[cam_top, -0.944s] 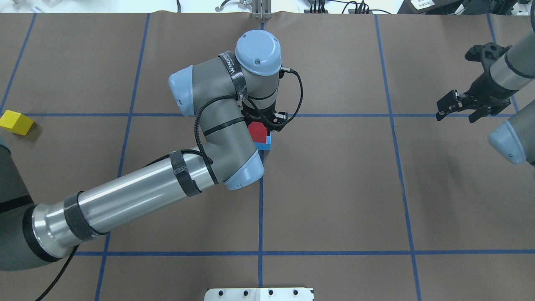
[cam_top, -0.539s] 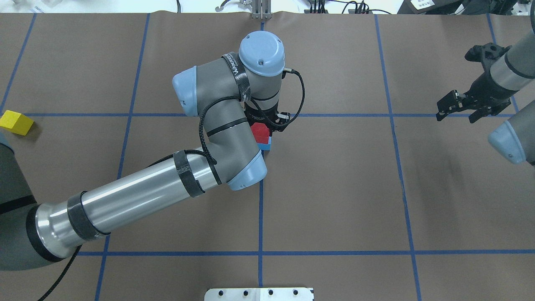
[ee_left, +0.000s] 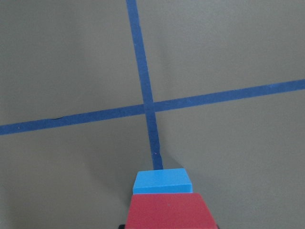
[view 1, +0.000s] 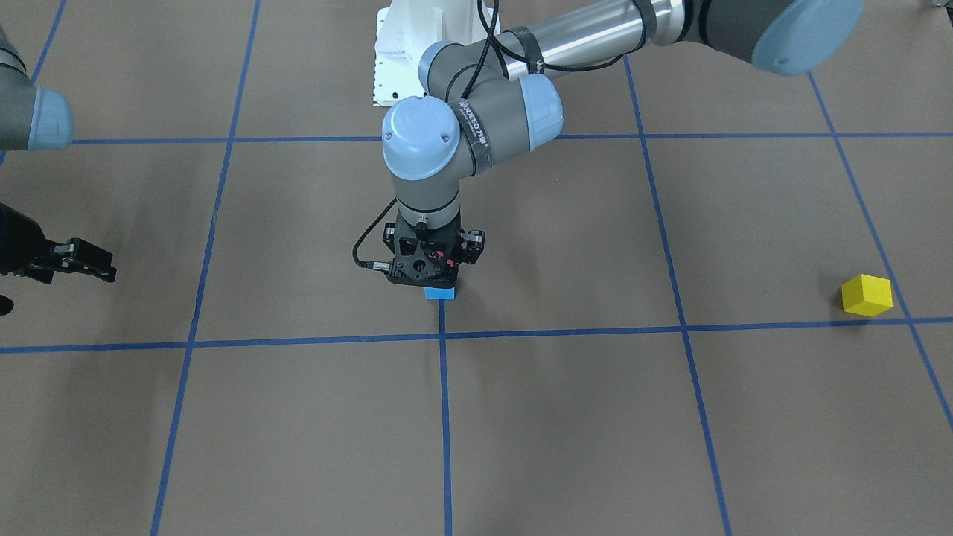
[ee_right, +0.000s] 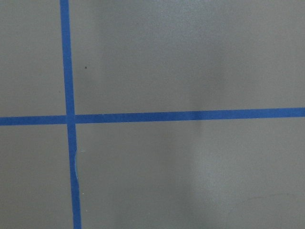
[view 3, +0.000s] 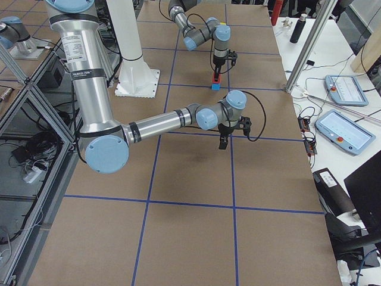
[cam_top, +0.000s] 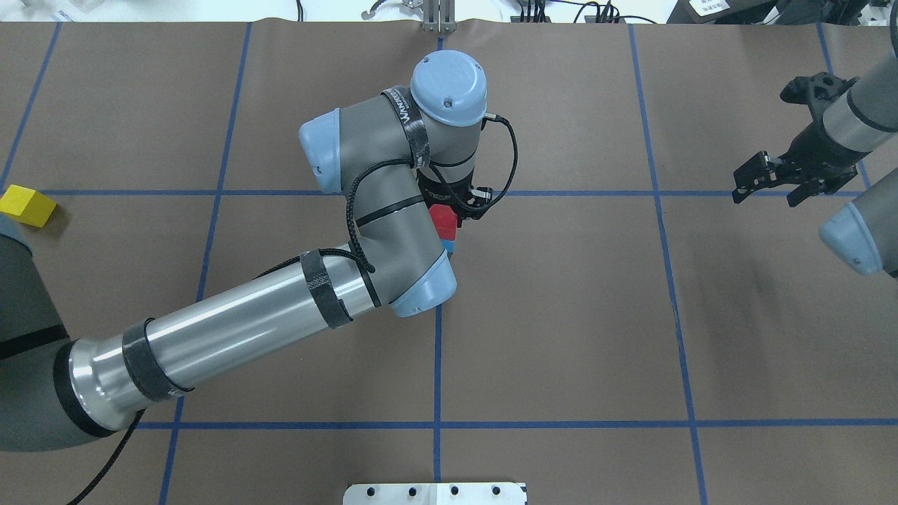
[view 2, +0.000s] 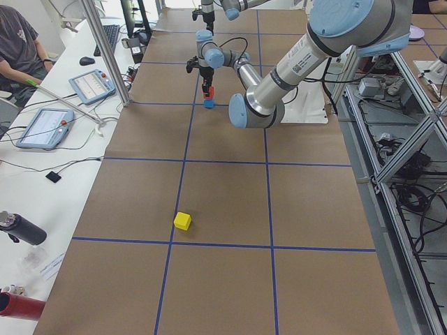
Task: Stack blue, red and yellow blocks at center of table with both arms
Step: 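Lower the red cube onto the blue cube and hold it there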
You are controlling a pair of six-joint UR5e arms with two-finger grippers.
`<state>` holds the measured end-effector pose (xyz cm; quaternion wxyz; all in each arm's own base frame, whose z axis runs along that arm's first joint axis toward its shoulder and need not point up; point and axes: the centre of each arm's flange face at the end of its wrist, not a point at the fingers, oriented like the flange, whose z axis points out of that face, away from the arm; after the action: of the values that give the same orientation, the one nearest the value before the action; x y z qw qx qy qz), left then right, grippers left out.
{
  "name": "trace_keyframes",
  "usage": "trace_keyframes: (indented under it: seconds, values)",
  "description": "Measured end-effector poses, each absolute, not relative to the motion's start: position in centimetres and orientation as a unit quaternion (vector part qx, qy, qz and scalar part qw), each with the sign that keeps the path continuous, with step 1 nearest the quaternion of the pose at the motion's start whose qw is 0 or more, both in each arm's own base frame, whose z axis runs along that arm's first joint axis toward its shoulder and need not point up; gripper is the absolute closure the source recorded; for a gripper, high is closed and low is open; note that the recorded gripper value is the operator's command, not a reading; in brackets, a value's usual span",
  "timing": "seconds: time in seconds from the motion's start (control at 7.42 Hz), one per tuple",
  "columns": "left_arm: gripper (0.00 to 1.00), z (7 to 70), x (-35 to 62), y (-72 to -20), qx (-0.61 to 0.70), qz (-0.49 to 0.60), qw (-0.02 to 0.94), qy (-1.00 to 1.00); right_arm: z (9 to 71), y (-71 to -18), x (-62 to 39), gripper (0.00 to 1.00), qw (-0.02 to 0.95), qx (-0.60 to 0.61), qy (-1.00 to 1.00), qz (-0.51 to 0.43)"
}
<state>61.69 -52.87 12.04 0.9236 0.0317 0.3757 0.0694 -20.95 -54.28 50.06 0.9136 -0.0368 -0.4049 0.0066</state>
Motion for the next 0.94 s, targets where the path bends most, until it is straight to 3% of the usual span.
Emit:
trace_keyframes:
  seconds: [0.94]
  values:
    - [1.00,12.43,62.01,-53.14,0.033,0.070,0.923,0.378,49.98,-54.28,-20.95,0.00,0.913,-0.037,-0.405,0.008]
